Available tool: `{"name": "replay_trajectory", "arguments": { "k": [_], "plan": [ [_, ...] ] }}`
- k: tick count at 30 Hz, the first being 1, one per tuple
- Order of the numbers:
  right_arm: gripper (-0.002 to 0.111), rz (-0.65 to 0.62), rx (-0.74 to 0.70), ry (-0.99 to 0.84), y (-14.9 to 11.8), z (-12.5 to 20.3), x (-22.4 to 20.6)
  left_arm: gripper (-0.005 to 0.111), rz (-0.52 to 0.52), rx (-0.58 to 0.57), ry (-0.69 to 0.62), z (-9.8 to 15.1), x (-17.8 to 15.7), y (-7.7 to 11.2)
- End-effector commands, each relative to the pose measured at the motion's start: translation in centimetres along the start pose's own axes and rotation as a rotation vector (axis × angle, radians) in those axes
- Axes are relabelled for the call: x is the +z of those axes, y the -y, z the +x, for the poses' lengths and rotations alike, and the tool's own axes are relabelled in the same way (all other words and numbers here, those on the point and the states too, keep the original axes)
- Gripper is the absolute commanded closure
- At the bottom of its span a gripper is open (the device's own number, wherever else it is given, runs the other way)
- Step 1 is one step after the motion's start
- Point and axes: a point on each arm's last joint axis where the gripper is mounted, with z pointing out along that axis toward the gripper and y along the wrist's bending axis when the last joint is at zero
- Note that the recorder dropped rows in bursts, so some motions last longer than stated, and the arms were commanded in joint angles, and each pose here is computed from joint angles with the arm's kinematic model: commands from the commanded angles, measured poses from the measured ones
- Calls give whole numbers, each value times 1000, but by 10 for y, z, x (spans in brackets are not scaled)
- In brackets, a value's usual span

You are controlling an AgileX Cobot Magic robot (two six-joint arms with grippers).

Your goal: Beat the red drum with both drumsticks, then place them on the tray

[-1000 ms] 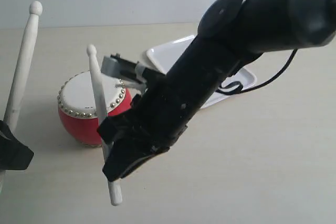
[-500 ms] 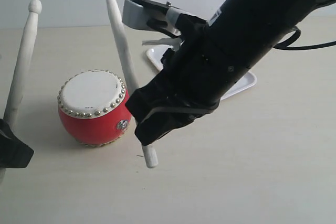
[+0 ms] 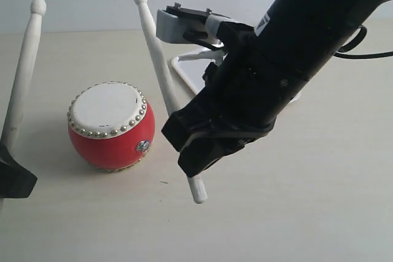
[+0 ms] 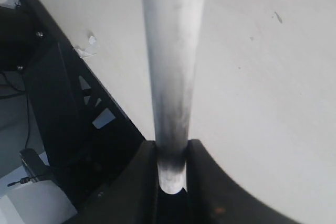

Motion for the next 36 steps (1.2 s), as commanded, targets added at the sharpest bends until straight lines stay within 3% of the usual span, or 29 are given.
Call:
{"name": "replay_trajectory", "arguments": {
  "k": [1,21,30,36],
  "plan": [
    [108,33,12,-13,0,3,-4,107,9,-6,15,-1,-3,1],
    [108,50,75,-33,-8,16,-22,107,6,0,-39,4,-3,1],
    [108,307,114,-94,15,23,-26,107,46,-20,-44,9,-8,5],
    [108,380,149,-46,42,9,-19,107,56,-22,-33,10,-11,5]
  ]
}}
